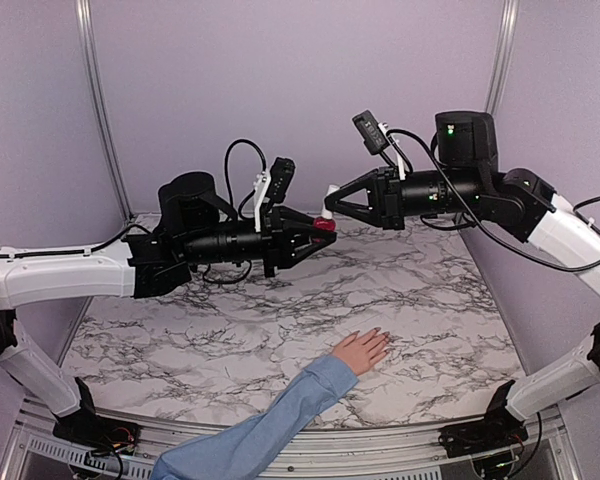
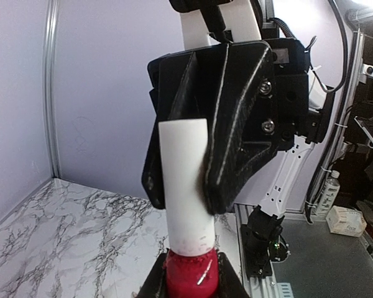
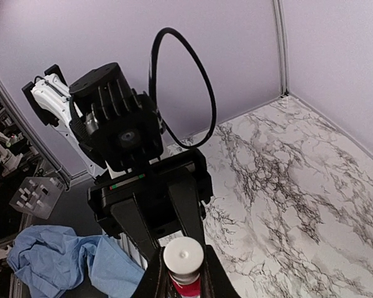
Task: Paint the nails
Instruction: Unscrew the nail polish bottle cap from the nail polish bottle.
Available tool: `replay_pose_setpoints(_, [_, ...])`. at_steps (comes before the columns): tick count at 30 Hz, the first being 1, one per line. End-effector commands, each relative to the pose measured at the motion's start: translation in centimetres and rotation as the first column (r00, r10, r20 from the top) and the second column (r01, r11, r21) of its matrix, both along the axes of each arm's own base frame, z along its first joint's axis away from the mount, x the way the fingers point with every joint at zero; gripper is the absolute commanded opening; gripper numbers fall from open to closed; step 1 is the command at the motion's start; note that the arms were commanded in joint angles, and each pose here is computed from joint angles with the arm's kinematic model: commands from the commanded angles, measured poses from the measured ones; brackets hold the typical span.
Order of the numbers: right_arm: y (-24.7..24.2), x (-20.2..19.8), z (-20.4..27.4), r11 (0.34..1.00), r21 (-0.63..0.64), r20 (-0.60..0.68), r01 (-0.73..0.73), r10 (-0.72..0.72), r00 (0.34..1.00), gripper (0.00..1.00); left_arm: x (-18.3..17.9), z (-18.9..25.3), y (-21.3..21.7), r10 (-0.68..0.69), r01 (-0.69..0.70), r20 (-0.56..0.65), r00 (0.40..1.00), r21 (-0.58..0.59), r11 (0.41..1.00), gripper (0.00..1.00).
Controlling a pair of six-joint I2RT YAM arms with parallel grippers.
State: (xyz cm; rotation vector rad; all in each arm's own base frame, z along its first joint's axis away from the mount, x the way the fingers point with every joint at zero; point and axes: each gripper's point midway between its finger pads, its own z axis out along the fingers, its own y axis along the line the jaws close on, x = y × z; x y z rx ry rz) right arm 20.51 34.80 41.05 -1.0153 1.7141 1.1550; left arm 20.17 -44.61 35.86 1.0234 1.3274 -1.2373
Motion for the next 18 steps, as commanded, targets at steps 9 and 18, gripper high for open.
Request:
replay_pose_setpoints(9, [0.0, -4.7, 5.1, 0.954, 0.09, 0.247, -0.286, 0.256, 0.934, 0.0, -7.2, 5.8, -0.1, -0.38, 0.386, 0.077, 0.922, -0.098, 0.917, 0.0])
replay_pose_setpoints(18, [-0.2, -4.1, 5.2, 0.967, 0.078, 0.24, -0.244, 0.22, 0.946, 0.32, -5.6, 4.3, -0.3, -0.307, 0.311, 0.059, 0.95, -0.084, 0.947, 0.0])
